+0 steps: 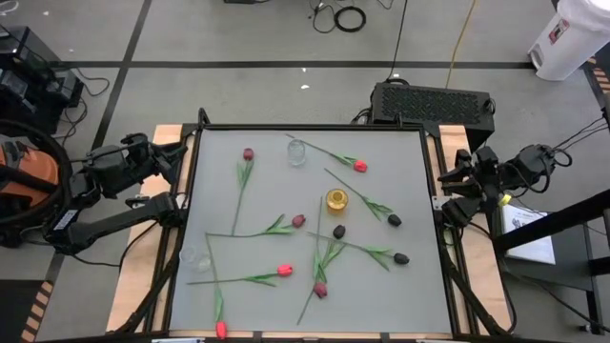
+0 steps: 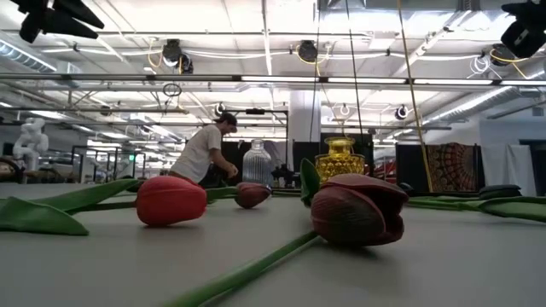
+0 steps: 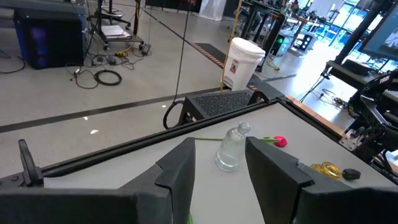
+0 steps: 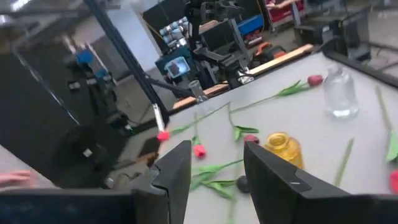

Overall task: Sort flowers into vase by color
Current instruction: Put the top pink tulip into the yellow vase

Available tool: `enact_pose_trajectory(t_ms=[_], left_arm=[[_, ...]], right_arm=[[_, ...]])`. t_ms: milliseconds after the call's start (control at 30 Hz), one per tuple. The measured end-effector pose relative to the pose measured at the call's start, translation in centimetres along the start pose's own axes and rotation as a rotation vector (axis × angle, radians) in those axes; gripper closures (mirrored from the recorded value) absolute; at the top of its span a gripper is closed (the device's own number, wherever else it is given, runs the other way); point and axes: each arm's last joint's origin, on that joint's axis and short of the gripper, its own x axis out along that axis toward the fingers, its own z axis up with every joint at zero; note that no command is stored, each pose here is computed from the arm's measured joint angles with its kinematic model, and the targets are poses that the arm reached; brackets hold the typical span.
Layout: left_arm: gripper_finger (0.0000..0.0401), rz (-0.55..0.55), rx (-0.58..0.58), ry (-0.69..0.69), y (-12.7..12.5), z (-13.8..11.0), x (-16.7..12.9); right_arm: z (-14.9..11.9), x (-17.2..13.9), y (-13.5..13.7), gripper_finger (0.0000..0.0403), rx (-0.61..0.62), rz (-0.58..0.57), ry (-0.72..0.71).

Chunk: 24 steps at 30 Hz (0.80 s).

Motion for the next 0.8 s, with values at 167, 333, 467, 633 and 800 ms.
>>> enact_pose_trajectory(t_ms=[167, 333, 467, 633, 800], left_arm=[[0.0253, 0.000, 0.000, 0.000, 0.0, 0.0, 0.0], [0.0253, 0.000, 0.000, 0.000, 0.0, 0.0, 0.0], [0.0253, 0.000, 0.000, 0.000, 0.0, 0.0, 0.0], [0.0253, 0.000, 0.000, 0.000, 0.0, 0.0, 0.0], [0.0253, 0.000, 0.000, 0.000, 0.0, 0.0, 0.0]], right_arm=[[0.4, 0.0, 0.3, 0.0263, 0.177, 0.030, -0.040], [1.0, -0.1, 0.5, 0.0263, 0.394, 0.048, -0.103], [1.4, -0.1, 0.7, 0.0263, 0.453, 0.072, -0.151], [1.8, 0.3, 1.1, 0.0263, 0.419, 0.058, -0.168], [2.1, 2.2, 2.1, 0.0263, 0.374, -0.015, -0.165]])
